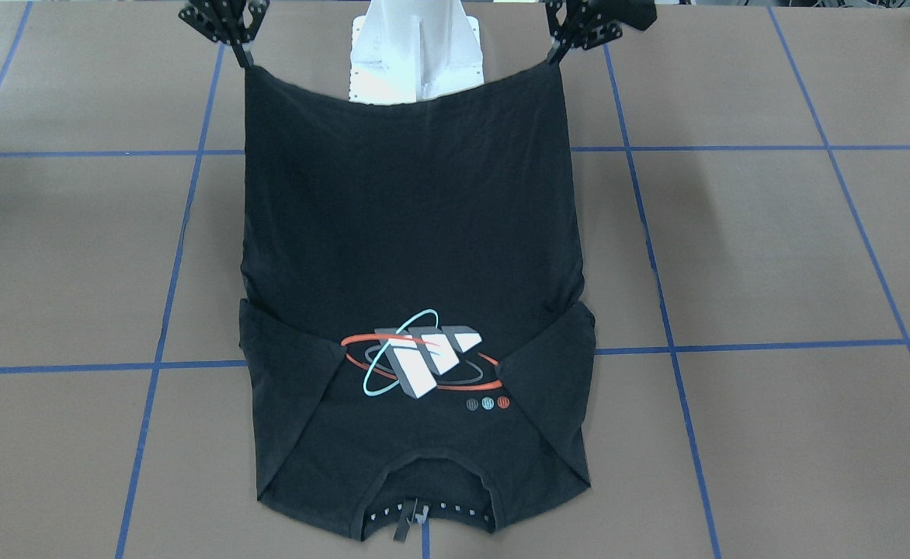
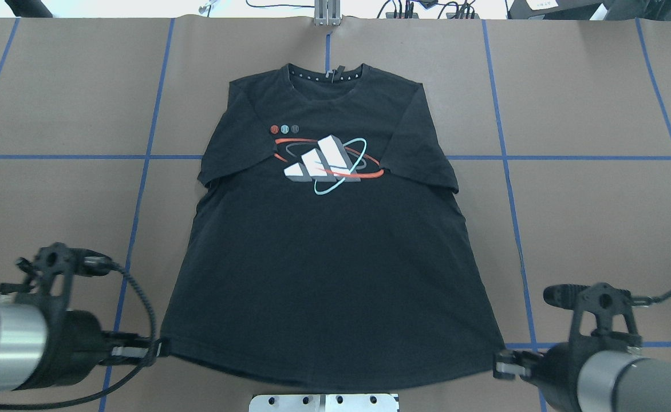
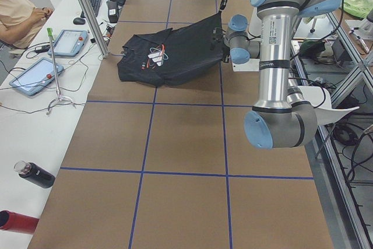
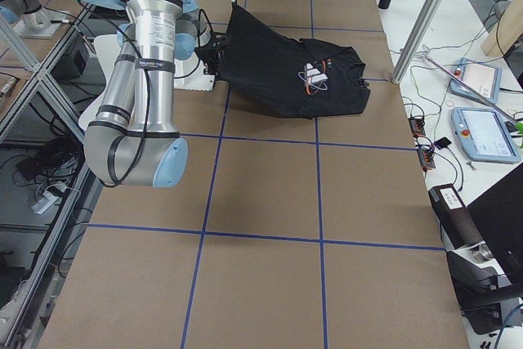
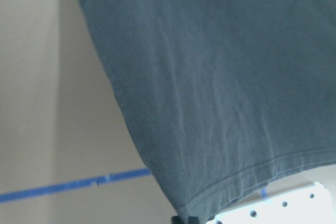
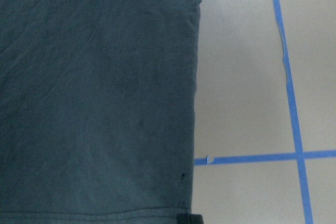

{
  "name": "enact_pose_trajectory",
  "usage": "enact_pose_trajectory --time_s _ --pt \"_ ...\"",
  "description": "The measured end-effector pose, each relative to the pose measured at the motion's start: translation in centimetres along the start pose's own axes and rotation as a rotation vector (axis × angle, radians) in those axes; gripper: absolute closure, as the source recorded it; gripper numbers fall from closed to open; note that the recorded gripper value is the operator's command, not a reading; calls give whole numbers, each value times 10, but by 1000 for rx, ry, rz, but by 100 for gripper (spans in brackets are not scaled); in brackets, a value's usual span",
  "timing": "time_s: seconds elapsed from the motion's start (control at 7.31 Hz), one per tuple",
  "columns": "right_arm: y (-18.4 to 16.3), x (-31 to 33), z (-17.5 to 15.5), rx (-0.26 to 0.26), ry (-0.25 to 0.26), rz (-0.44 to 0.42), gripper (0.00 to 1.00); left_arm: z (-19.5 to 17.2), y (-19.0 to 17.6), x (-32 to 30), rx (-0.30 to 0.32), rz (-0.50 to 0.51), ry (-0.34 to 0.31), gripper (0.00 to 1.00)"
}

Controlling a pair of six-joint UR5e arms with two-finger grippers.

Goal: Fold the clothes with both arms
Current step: 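Lift the hem with both grippers and fold it toward the collar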

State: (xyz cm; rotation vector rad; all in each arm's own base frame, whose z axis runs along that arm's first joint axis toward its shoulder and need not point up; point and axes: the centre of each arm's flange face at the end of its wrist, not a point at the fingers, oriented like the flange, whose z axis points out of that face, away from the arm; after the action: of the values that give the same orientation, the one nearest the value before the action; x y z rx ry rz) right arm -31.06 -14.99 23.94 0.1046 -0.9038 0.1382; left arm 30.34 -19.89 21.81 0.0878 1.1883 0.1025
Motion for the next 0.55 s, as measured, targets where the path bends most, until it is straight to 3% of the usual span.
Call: enact_pose_trajectory --time_s 0.14,0.27,0.41,0.55 --pt "11 -1 -24 -63 -13 -19 100 -33 12 10 -38 9 24 100" --pt "11 -1 -34 -76 -17 -21 100 -44 17 14 -56 14 29 100" --pt "0 0 -34 -48 -14 0 100 -36 11 13 -36 7 7 100" --pt "-21 -8 -24 8 -15 37 100 -11 -9 9 29 -8 -35 100"
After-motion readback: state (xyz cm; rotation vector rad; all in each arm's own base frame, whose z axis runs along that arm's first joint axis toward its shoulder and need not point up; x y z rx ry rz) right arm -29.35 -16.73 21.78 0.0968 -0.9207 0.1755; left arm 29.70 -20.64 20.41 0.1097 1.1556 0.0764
